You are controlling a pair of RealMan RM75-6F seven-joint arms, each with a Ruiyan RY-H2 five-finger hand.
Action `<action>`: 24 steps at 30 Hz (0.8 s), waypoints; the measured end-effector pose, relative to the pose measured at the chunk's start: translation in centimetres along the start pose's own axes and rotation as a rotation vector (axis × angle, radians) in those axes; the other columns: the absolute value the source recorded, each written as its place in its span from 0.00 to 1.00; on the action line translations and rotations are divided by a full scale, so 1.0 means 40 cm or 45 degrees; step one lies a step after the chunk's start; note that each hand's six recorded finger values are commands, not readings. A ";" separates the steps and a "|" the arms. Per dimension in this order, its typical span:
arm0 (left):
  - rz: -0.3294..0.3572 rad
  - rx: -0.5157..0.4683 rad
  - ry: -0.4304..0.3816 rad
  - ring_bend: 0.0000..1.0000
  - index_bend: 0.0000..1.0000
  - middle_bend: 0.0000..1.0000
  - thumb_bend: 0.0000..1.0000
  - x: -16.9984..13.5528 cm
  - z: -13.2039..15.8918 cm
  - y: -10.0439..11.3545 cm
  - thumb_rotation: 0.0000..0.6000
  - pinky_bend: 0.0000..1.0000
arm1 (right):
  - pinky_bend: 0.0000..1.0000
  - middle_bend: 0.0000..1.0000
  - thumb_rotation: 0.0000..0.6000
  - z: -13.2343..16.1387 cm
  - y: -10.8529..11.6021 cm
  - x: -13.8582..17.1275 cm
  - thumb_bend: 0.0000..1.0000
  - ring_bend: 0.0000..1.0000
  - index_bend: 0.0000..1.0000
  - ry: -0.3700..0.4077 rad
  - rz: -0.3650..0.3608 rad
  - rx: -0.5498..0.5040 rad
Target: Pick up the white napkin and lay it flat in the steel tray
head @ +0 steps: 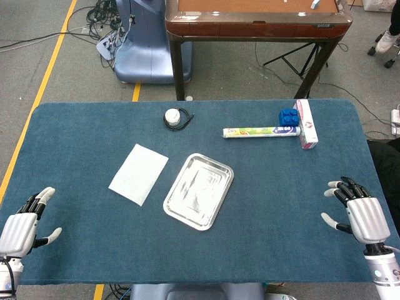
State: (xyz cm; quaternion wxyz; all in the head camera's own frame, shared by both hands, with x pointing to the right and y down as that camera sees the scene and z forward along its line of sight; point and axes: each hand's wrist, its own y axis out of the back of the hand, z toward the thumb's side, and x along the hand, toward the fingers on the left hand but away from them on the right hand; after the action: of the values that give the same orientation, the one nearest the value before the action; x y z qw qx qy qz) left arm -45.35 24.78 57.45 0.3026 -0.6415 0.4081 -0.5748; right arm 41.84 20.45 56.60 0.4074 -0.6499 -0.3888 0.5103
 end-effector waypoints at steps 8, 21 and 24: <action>-0.018 -0.005 0.001 0.10 0.10 0.10 0.21 -0.006 -0.002 -0.006 1.00 0.28 | 0.27 0.31 1.00 0.008 -0.011 -0.007 0.17 0.17 0.42 0.017 0.018 0.008; -0.037 -0.081 -0.172 0.26 0.16 0.19 0.21 -0.007 0.068 -0.021 1.00 0.52 | 0.32 0.32 1.00 0.011 -0.007 -0.006 0.17 0.17 0.42 0.023 0.017 -0.007; -0.051 -0.068 -0.222 0.32 0.17 0.26 0.20 0.004 0.090 -0.031 1.00 0.58 | 0.33 0.32 1.00 0.010 -0.008 -0.008 0.17 0.17 0.42 0.022 0.021 -0.005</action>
State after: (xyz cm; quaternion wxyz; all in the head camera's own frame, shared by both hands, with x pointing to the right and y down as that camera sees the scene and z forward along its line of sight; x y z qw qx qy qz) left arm -41.59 24.93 58.03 0.3081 -0.7049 0.3826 -0.5117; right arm 41.37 20.33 56.94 0.4053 -0.6582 -0.3810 0.5073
